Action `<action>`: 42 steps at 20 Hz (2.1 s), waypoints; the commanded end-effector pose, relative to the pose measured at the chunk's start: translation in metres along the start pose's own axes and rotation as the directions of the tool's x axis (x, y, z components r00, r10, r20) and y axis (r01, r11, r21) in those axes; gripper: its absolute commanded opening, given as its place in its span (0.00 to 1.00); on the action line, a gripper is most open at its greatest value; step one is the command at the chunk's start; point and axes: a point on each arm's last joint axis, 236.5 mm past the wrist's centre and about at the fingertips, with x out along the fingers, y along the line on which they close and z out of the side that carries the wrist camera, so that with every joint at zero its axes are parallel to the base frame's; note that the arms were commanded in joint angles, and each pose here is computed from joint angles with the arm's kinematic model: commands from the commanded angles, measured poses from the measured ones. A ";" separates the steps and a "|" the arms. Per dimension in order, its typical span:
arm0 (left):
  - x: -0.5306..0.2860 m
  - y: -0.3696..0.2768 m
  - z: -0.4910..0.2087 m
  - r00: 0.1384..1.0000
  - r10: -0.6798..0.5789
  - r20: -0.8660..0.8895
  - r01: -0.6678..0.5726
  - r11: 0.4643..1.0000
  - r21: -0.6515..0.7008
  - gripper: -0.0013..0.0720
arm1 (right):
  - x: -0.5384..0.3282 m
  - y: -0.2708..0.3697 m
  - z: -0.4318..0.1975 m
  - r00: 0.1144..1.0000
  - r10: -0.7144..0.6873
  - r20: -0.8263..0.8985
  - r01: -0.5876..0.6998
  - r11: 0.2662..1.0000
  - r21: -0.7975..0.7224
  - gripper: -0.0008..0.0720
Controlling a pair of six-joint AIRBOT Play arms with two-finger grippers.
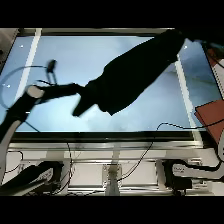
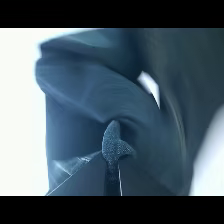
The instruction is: Fold the clothes and pants, and hang the long-sleeved shirts on hangers.
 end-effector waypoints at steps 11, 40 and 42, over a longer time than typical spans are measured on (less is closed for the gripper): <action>-0.208 0.129 0.167 0.691 0.419 0.589 -0.504 0.864 -0.023 0.06 | -0.087 -0.103 -0.059 0.843 -0.423 -0.331 0.363 0.903 -0.229 0.06; -0.005 0.225 0.074 0.878 0.471 0.087 -0.479 0.864 0.154 0.06 | -0.004 -0.219 -0.182 0.761 -0.510 -0.401 0.454 0.860 -0.232 0.06; -0.002 0.237 0.059 0.876 0.481 0.033 -0.480 0.864 0.152 0.06 | -0.003 -0.226 -0.204 0.735 -0.509 -0.448 0.455 0.860 -0.231 0.06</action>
